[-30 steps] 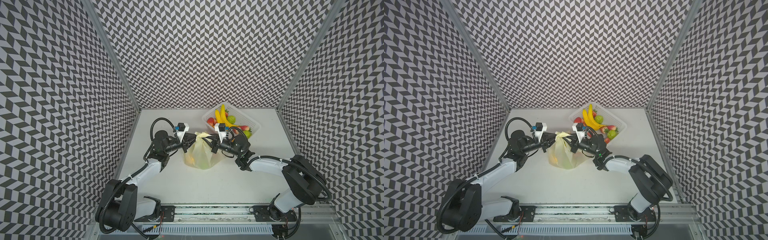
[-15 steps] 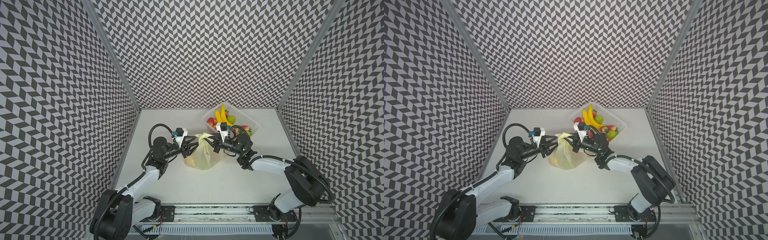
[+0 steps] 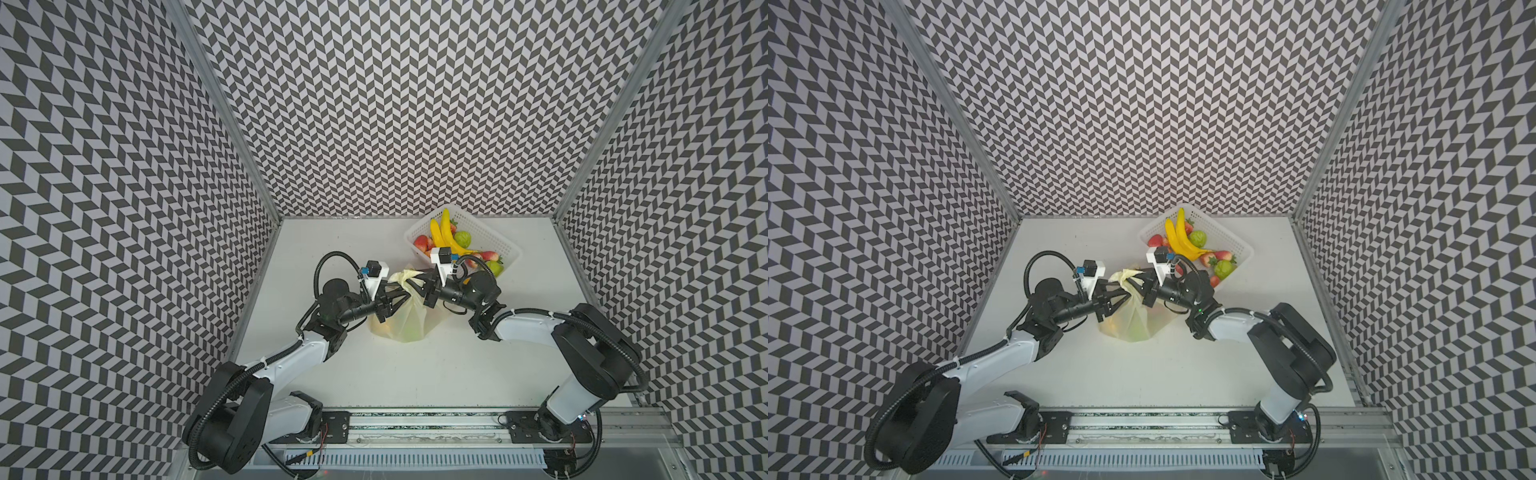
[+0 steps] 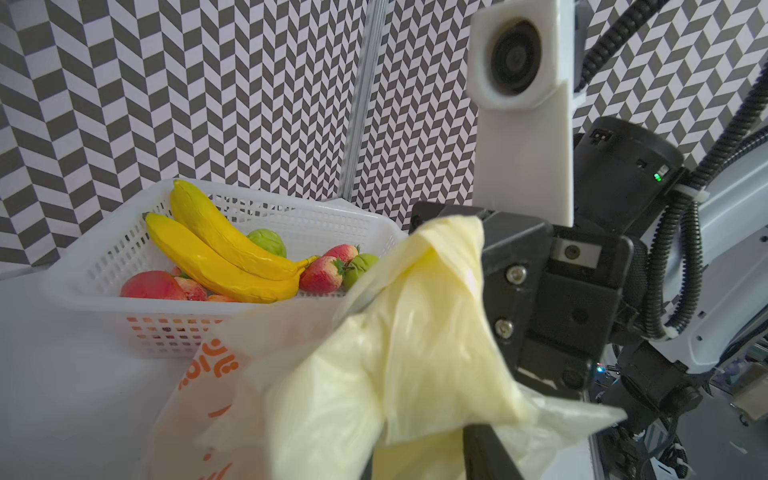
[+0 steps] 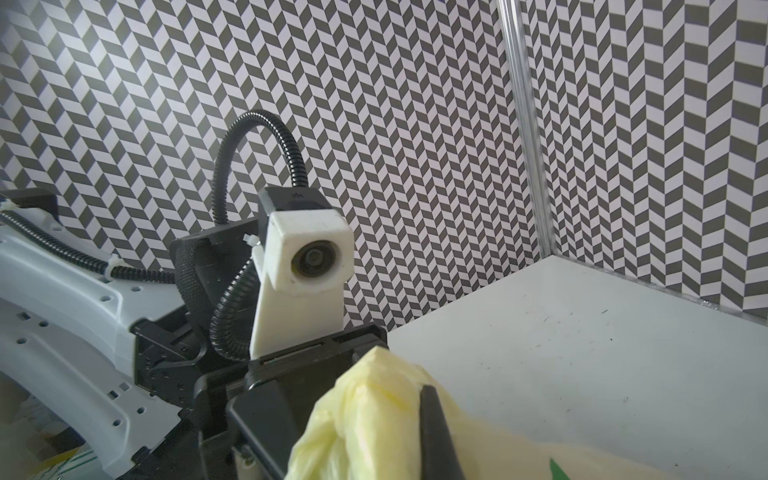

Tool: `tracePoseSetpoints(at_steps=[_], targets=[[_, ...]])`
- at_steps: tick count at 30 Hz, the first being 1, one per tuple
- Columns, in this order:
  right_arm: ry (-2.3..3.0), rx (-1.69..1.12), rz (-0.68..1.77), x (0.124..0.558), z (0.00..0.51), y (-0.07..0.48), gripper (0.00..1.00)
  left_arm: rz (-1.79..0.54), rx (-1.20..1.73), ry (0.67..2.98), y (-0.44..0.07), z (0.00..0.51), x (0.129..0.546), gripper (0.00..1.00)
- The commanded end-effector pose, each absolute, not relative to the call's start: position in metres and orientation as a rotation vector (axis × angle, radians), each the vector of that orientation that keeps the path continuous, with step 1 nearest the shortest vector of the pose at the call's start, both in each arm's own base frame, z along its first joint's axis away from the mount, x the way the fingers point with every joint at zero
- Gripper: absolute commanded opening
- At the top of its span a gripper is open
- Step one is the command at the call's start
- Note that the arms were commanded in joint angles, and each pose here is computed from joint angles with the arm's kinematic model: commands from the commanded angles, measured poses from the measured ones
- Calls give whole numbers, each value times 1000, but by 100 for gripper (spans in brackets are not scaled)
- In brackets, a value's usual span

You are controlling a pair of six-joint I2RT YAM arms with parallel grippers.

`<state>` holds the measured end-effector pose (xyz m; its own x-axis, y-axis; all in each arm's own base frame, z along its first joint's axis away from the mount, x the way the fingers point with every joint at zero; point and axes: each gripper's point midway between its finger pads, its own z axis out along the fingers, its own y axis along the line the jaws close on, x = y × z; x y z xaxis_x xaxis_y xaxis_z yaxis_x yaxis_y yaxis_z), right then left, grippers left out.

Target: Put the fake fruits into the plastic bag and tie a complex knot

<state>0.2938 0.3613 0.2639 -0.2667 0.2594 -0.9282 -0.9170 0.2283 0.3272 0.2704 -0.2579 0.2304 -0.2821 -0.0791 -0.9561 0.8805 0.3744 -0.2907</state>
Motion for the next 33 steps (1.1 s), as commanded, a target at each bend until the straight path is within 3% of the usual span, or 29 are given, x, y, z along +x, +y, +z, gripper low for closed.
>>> tracePoseSetpoints(at_steps=[1, 10, 25, 33], targets=[[1275, -674, 1363, 284, 278, 364, 0, -1142, 712, 1496, -264, 250, 272, 38], [1257, -653, 1394, 280, 272, 366, 0, -1140, 690, 1458, -261, 260, 269, 39], [1223, -655, 1387, 281, 274, 355, 0, -1099, 460, 1548, -206, 270, 262, 71], [1209, -674, 1389, 278, 276, 356, 0, -1201, 179, 1638, -168, 294, 283, 74]])
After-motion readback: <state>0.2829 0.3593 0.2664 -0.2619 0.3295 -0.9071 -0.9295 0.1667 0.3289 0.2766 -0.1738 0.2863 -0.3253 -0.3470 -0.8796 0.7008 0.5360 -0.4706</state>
